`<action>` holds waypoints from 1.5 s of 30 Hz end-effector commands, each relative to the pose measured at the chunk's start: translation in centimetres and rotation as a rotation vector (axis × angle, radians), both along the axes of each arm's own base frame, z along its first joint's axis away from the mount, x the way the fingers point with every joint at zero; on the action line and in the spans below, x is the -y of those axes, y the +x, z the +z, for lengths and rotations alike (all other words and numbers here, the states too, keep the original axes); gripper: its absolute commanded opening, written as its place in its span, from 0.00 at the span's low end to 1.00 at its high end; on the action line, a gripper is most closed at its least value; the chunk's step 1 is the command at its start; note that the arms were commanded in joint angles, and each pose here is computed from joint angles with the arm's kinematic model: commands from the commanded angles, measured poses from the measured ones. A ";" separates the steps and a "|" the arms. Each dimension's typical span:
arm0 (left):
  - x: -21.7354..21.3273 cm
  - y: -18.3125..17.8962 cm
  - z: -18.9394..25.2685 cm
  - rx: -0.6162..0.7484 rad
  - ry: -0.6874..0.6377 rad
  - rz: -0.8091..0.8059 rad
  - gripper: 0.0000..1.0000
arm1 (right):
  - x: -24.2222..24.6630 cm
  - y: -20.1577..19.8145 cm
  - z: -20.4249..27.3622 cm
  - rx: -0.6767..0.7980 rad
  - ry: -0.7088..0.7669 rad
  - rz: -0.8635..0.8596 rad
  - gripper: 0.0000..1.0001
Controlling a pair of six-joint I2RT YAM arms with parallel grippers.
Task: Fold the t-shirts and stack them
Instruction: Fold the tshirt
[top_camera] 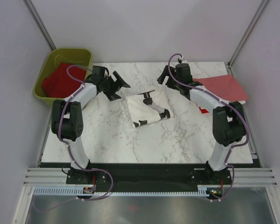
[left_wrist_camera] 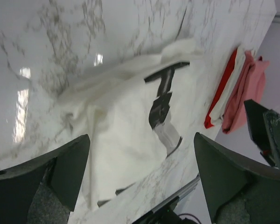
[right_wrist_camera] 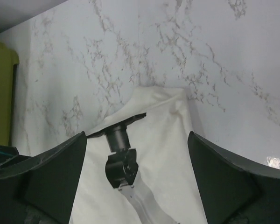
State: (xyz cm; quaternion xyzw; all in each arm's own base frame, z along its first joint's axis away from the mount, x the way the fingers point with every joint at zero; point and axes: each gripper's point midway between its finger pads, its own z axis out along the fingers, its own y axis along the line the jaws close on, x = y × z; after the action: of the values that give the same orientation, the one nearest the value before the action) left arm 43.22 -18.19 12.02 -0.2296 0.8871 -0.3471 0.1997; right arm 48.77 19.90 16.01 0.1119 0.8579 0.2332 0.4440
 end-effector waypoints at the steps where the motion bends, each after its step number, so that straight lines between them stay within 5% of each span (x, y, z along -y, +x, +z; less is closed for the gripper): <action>1: 1.5 2.9 1.5 0.031 -0.063 -0.086 1.00 | 1.2 3.5 3.2 0.130 0.005 -0.097 0.98; 5: 1.3 2.2 1.5 0.069 -0.014 -0.093 1.00 | 0.6 1.6 4.2 0.159 -0.004 -0.007 0.94; 9: 1.0 0.3 0.5 0.083 0.004 -0.077 0.97 | 1.9 -0.6 0.8 0.096 -0.100 0.013 0.79; 19: -0.5 -4.2 -3.7 0.130 0.068 -0.020 0.95 | 1.6 -4.5 -8.8 -0.157 -0.145 0.080 0.79; 26: 0.3 -3.8 -6.0 0.171 0.081 -0.032 0.93 | 1.1 -7.9 -14.3 -0.322 -0.178 0.088 0.75; 31: 1.2 -2.9 -5.7 0.184 0.048 -0.063 0.90 | 1.1 -10.7 -14.7 -0.353 -0.156 0.094 0.56; 35: 1.0 -2.8 -5.4 0.184 0.056 -0.053 0.89 | 2.4 -14.1 -14.9 -0.370 -0.164 0.091 0.55; 38: 1.2 -2.6 -5.2 0.193 0.046 -0.058 0.89 | 3.4 -13.9 -12.8 -0.305 -0.181 0.055 0.64; 40: 1.3 -2.3 -5.3 0.210 0.045 -0.066 0.89 | 4.4 -12.6 -11.6 -0.257 -0.217 -0.001 0.87; 45: 2.6 -1.6 -5.7 0.269 -0.006 -0.128 0.91 | 3.9 -8.9 -12.1 -0.248 -0.237 -0.027 0.93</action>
State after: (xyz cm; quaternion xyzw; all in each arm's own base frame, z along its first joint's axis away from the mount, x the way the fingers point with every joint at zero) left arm 40.02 -19.61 5.49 -0.1717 0.8784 -0.3600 0.2635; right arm 37.10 16.42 3.65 0.0866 0.9323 0.1307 0.3259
